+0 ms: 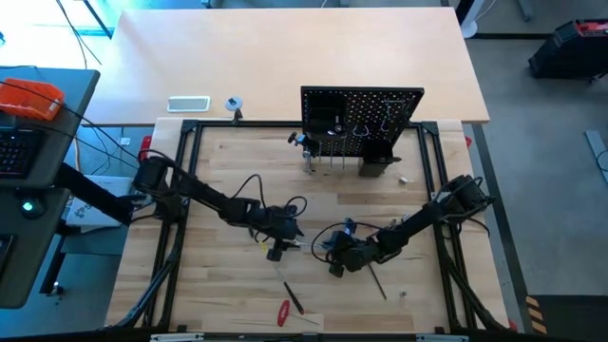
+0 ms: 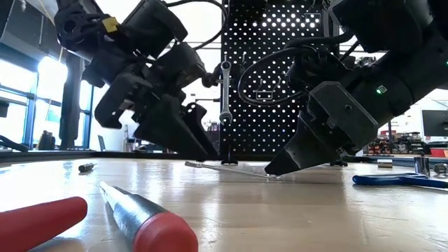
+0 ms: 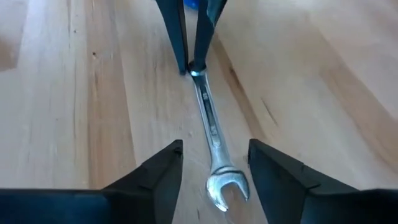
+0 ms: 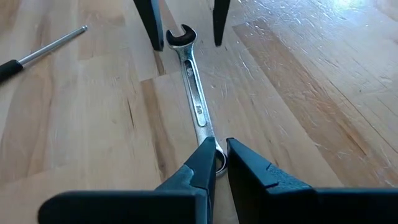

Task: Hang tools onto peg board
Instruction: Hang the silver combination wrench onto the pegboard

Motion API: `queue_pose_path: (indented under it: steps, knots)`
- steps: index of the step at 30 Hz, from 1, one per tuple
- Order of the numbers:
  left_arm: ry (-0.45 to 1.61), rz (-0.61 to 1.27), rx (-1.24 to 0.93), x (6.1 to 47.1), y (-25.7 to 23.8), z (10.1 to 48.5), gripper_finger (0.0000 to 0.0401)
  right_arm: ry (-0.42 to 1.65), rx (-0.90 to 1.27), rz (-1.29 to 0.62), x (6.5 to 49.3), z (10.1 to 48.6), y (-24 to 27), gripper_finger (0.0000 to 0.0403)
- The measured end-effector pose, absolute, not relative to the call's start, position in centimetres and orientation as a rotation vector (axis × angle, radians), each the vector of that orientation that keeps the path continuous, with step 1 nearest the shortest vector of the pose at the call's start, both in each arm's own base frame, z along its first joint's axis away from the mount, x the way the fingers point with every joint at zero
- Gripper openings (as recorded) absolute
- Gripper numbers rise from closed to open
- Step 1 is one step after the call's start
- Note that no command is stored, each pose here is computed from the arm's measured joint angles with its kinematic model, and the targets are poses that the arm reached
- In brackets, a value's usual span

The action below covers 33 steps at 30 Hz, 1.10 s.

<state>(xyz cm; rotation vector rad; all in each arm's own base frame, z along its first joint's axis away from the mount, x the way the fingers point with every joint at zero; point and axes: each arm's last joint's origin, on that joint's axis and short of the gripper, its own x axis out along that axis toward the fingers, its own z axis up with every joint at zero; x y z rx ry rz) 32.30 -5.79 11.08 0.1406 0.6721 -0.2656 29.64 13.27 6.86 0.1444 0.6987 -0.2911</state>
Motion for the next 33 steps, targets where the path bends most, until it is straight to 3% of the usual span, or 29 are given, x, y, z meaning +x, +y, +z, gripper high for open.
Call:
queue_pose_path:
  steps: [11,18,33]
  knots:
    - [0.735,-0.279,0.108,32.7,-5.9,9.4,0.0180,0.692,0.144,-0.296,29.6,6.9,13.2,0.0034]
    - [0.765,-0.289,0.184,33.4,-6.0,9.9,0.0079,0.687,0.141,-0.302,29.6,6.8,13.2,0.0034]
    - [0.780,-0.310,0.235,33.5,-6.0,10.0,0.0077,0.655,0.098,-0.292,29.5,7.5,13.6,0.0043]
